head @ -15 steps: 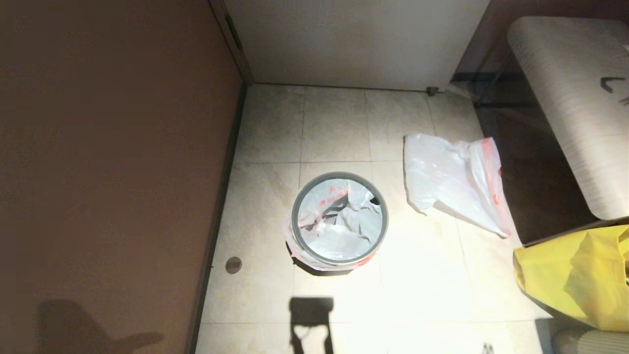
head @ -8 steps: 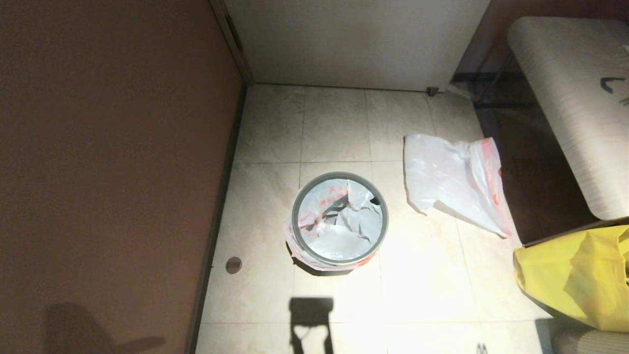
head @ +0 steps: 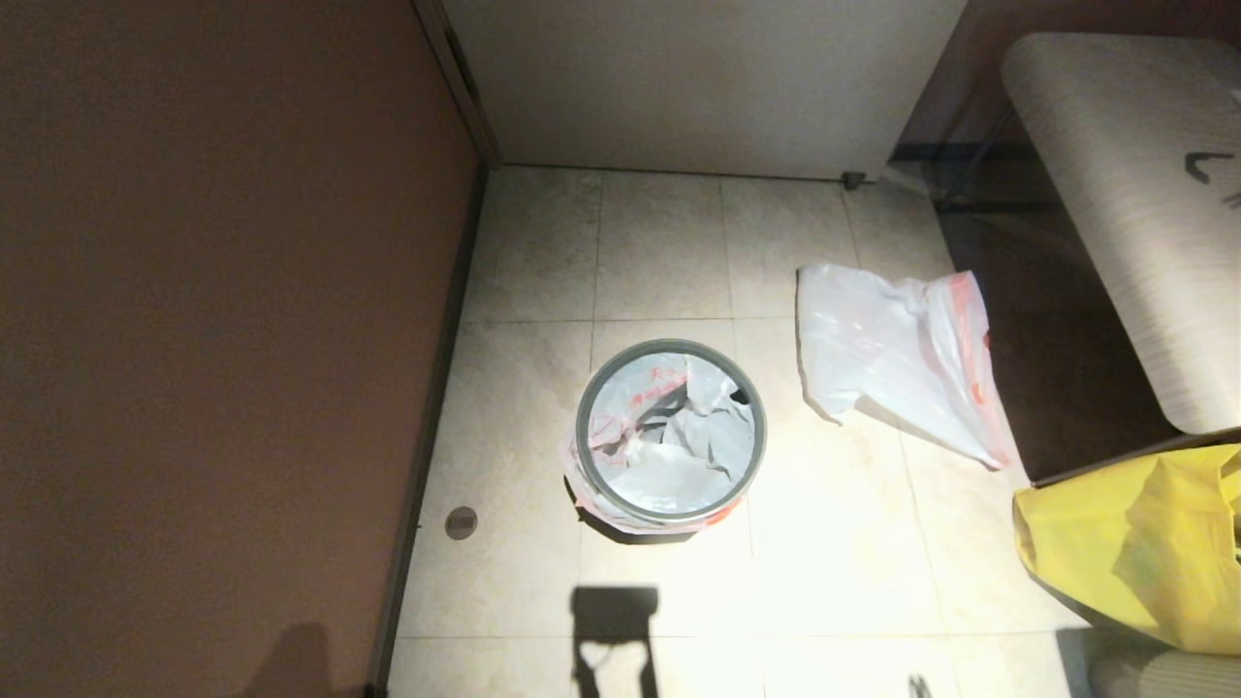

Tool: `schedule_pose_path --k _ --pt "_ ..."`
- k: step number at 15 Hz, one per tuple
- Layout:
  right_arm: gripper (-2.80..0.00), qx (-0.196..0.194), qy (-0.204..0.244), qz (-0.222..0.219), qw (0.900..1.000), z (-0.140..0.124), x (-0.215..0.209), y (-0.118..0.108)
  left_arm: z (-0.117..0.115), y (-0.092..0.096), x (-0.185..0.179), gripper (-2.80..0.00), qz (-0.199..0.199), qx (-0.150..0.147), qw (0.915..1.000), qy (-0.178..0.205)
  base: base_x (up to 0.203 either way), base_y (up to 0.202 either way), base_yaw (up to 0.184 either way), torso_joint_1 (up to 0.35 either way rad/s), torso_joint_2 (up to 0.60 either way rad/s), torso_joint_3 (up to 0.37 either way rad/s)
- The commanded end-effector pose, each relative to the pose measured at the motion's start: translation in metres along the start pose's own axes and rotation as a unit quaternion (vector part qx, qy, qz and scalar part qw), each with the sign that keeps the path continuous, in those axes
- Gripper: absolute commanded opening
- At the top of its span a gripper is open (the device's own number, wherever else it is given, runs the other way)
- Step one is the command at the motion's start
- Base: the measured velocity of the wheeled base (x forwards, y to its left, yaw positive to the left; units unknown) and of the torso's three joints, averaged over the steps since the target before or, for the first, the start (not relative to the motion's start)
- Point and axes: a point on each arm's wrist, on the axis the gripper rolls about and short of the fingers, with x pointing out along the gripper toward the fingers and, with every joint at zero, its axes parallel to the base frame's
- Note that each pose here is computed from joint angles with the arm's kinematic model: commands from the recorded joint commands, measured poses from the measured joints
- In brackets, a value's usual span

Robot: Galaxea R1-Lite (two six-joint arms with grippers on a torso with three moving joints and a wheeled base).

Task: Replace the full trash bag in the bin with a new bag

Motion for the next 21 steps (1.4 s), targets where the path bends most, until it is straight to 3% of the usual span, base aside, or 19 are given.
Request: schedule_pose_path --k 1,4,7,8,10,14,16,18,21 --pt "-2.8 0.001 0.004 0.006 1.0 -0.003 0.001 0.0 -0.012 0.0 -0.014 -2.8 -0.034 0.005 0.9994 0.006 0.0 0.0 0.0 0.0 0.0 0.0" --pt "-2.8 -0.001 0.002 0.006 1.0 -0.003 0.001 0.0 -0.032 0.001 -0.021 -2.8 -0.046 0.04 0.9954 0.074 0.0 0.0 0.0 0.0 0.0 0.0" --pt "-2.8 -0.038 -0.013 0.004 0.999 -0.001 0.001 0.0 -0.039 0.001 -0.022 -2.8 -0.039 0.094 0.9892 0.105 0.0 0.0 0.0 0.0 0.0 0.0" --pt "-2.8 -0.041 -0.012 0.003 0.999 -0.001 0.001 0.0 -0.039 0.001 -0.022 -2.8 -0.039 0.097 0.989 0.105 0.0 0.0 0.0 0.0 0.0 0.0" --pt "-2.8 -0.039 0.031 -0.011 0.999 -0.01 0.001 -0.002 -0.039 0.001 -0.022 -2.8 -0.039 0.096 0.989 0.105 0.0 0.0 0.0 0.0 0.0 0.0" --pt "-2.8 -0.007 0.026 -0.02 0.999 -0.008 0.001 -0.002 -0.038 0.001 -0.022 -2.8 -0.036 0.073 0.9913 0.104 0.0 0.0 0.0 0.0 0.0 0.0" --pt "-2.8 -0.007 0.026 -0.02 0.999 -0.008 0.001 -0.002 -0.044 0.002 -0.024 -2.8 -0.039 0.055 0.9878 0.14 0.0 0.0 0.0 0.0 0.0 0.0" --pt "-2.8 -0.007 0.025 -0.02 0.999 -0.009 0.001 -0.002 -0.043 0.002 -0.025 -2.8 -0.034 0.022 0.988 0.149 0.0 0.0 0.0 0.0 0.0 0.0" --pt "-2.8 -0.007 0.024 -0.02 0.999 -0.008 0.001 -0.002 -0.044 0.002 -0.025 -2.8 -0.034 0.022 0.9878 0.15 0.0 0.0 0.0 0.0 0.0 0.0"
